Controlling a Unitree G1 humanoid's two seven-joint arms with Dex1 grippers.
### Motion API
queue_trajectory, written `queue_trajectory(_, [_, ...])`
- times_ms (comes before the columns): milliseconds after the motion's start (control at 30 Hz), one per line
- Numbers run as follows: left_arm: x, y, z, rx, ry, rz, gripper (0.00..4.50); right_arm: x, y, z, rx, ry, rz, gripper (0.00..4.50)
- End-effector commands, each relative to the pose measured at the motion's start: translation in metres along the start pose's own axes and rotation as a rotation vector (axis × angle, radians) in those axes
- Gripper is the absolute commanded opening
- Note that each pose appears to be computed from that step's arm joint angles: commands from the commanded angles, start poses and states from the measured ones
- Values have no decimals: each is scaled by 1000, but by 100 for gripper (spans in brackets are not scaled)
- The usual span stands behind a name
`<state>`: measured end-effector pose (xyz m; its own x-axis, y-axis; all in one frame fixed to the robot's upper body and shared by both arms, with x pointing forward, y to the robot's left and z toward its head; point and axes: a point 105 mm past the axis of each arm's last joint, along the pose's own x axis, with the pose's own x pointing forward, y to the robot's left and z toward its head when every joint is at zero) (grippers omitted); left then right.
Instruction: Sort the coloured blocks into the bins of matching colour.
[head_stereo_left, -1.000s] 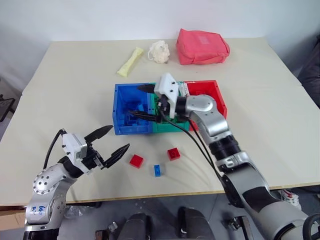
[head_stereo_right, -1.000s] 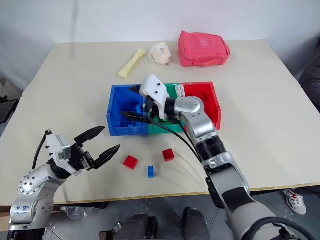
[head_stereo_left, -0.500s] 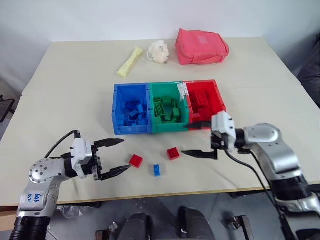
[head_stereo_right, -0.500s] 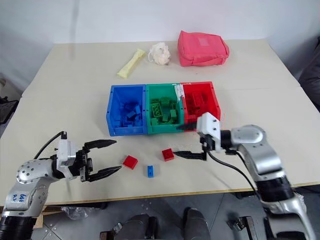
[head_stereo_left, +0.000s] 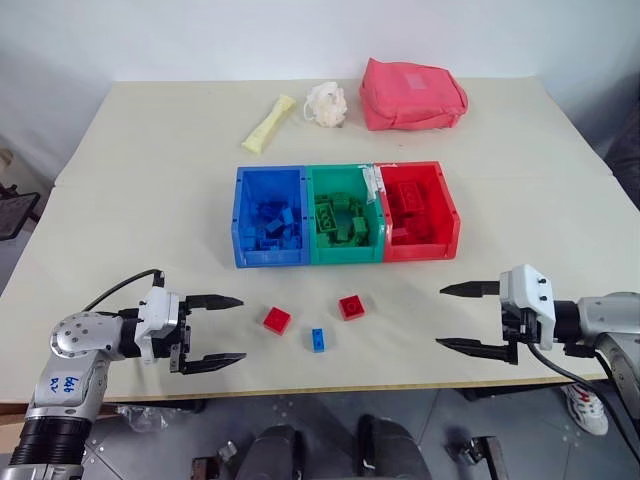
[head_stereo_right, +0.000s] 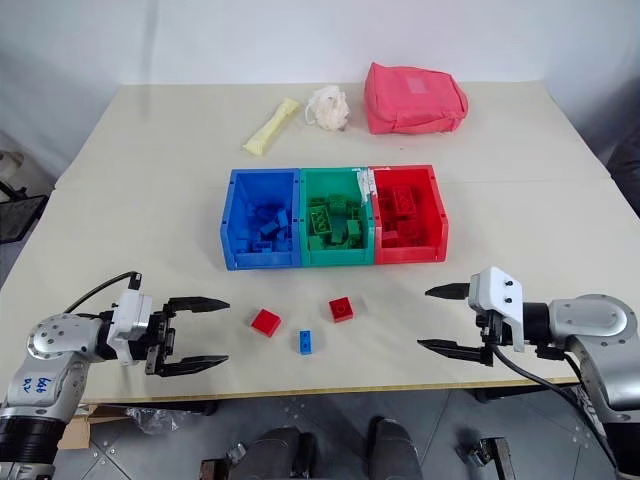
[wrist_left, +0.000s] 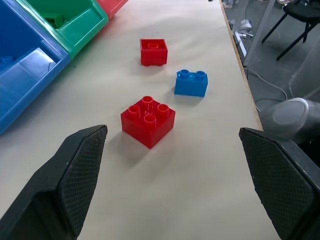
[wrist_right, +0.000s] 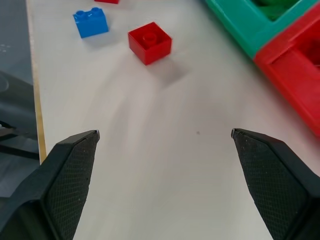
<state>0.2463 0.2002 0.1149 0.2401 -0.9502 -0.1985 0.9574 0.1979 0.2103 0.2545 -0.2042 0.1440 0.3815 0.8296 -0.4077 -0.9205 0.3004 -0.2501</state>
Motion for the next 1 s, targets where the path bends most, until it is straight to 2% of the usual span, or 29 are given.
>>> queue_trajectory(33, [-11, -3, 1, 4, 10, 20, 450, -9, -2, 11, -33, -25, -18, 443])
queue_trajectory(400, [-3, -13, 4, -13, -12, 59, 450, -5, -4, 18, -38, -36, 8, 443])
queue_trajectory(700, [15, -3, 7, -13, 1, 135, 450, -3, -4, 20, -38, -39, 8, 443])
queue_trajectory(833, [40, -1, 2, -35, 26, 81, 450, -2, -5, 21, -40, -42, -2, 443])
queue_trajectory(1000, [54, 5, -1, -27, 24, 55, 450, -2, -4, 24, -40, -47, -9, 443])
